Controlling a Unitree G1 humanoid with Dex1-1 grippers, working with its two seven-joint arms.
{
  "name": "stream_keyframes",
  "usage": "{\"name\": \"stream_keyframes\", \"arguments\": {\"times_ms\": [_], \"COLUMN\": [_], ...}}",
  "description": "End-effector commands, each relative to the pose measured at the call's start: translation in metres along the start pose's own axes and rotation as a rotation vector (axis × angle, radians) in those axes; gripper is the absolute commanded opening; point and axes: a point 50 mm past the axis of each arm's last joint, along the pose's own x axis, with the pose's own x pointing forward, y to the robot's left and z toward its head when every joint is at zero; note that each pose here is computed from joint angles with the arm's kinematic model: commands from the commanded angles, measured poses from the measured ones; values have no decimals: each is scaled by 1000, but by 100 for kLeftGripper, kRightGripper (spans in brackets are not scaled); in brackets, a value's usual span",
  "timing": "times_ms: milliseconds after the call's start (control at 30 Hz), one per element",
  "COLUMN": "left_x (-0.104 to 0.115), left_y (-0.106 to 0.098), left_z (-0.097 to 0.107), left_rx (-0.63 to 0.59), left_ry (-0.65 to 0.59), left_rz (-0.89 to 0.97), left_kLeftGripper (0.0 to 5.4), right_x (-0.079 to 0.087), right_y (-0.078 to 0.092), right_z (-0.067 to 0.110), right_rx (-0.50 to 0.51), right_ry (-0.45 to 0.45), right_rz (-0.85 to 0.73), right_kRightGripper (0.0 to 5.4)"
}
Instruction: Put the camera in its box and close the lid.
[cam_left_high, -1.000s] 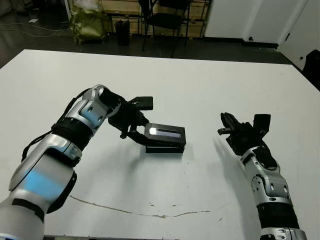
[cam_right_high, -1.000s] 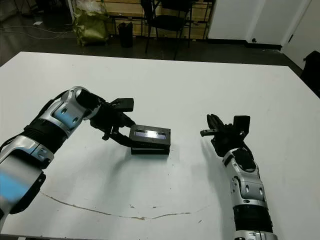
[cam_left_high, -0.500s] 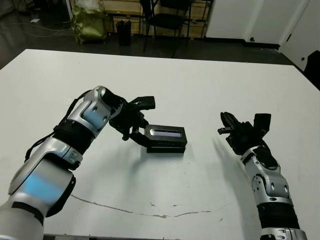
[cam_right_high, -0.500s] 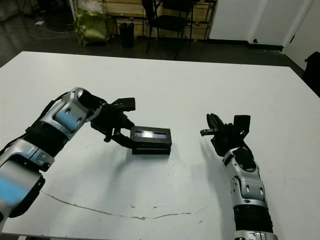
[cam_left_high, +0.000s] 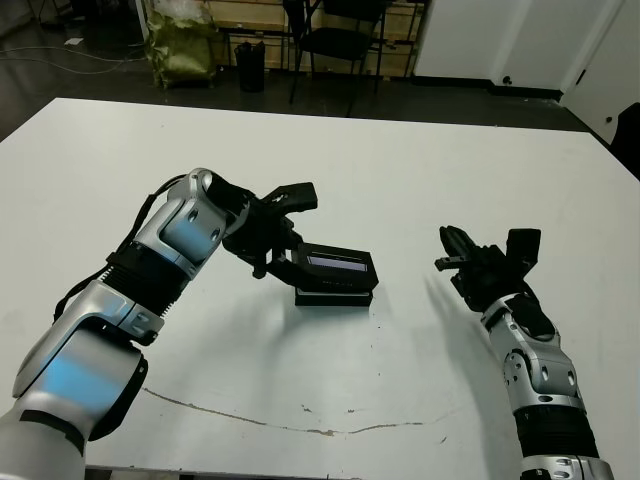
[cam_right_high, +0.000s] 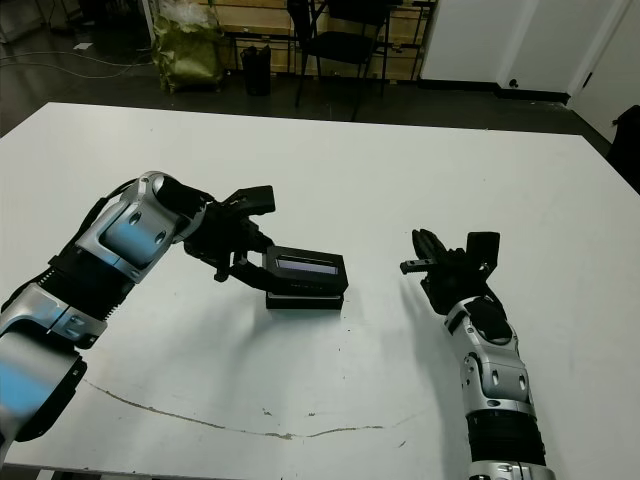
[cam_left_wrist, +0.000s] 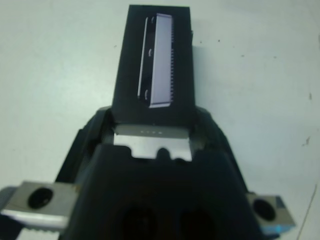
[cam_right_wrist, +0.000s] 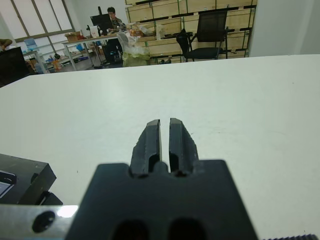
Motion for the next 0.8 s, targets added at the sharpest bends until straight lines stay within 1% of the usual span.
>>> {"name": "stream_keyframes", "arguments": {"times_ms": [33,200,433,467,667,800], "left_x": [11,14,17,17,15,13], "left_y": [-5,-6,-7,-7,-5,-4], "left_z": [5,7,10,10,12,12], "left_rx": [-14,-109,-152,-173,-113,-116], "left_ry": [-39,-43,-83,-90,-149,-159], "left_rz": [-30,-20,7,7,30,26], "left_kLeftGripper": [241,241,241,241,241,241], "right_x": [-2,-3,-3,-3,-3,-2], "right_y": [-4,-3,-4,-4,-3,-4], "right_z": [-5,-4,-5,-5,-6,-7], "right_rx": [8,-7,10,18,33,39], "right_ry": [19,25,26,24,11,6], "right_rz": [-12,-19,-14,-10,2,11], "right_kRightGripper": [0,0,0,0,0,0]}}
